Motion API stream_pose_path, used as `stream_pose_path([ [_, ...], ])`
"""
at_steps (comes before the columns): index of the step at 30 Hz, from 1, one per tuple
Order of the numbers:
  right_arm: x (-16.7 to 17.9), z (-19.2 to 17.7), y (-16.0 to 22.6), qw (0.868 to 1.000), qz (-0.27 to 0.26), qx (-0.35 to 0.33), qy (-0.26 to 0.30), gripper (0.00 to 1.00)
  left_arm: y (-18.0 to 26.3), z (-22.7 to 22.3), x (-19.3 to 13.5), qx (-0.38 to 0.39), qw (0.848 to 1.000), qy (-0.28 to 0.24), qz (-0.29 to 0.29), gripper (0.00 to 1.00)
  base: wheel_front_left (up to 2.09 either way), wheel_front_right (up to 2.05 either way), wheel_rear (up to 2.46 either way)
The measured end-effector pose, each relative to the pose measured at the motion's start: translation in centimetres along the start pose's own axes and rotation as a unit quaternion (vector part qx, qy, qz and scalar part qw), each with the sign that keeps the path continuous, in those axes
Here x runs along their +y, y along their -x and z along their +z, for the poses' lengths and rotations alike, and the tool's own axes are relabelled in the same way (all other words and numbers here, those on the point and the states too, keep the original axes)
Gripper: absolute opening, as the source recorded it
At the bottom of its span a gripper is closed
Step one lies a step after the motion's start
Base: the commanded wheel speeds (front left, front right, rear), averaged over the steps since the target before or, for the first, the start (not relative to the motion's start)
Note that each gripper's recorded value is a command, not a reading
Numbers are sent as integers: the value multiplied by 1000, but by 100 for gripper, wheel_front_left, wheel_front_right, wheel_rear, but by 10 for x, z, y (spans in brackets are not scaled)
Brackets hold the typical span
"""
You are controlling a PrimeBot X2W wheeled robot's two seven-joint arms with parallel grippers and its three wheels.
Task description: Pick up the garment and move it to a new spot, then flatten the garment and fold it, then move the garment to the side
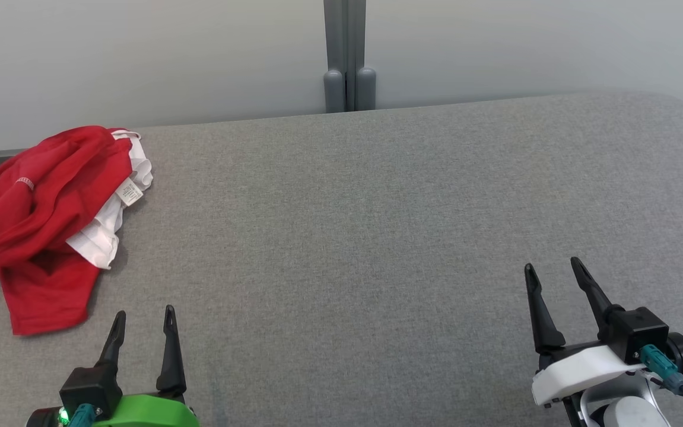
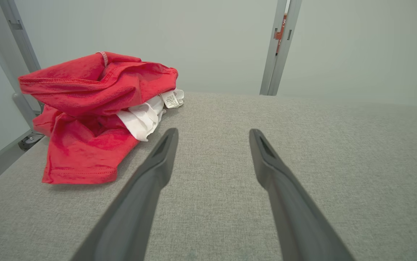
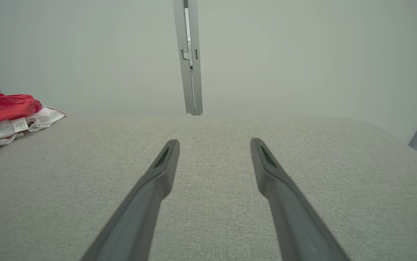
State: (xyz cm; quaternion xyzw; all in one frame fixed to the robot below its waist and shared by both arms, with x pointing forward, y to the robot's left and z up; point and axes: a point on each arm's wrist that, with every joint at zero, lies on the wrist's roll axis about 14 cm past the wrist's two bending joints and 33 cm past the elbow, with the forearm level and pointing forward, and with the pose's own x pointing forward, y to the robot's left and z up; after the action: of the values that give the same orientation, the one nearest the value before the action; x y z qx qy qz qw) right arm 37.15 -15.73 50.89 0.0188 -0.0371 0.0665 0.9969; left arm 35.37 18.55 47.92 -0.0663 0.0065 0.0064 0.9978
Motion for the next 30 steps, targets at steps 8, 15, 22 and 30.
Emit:
stream_pose_path([
  [8,-1,-3,1,1000,1,2,17,100,2,-2,-1,1,1000,-27,-5,100,0,0,0],
  [15,1,-2,2,999,8,-1,39,100,2,-2,-3,-3,999,-47,-11,100,0,0,0],
  [22,2,-2,2,999,9,-1,39,100,3,-1,-2,-4,999,-47,-10,100,0,0,0],
  [30,3,-3,1,999,11,0,38,100,4,-5,1,2,999,-42,-6,100,0,0,0],
])
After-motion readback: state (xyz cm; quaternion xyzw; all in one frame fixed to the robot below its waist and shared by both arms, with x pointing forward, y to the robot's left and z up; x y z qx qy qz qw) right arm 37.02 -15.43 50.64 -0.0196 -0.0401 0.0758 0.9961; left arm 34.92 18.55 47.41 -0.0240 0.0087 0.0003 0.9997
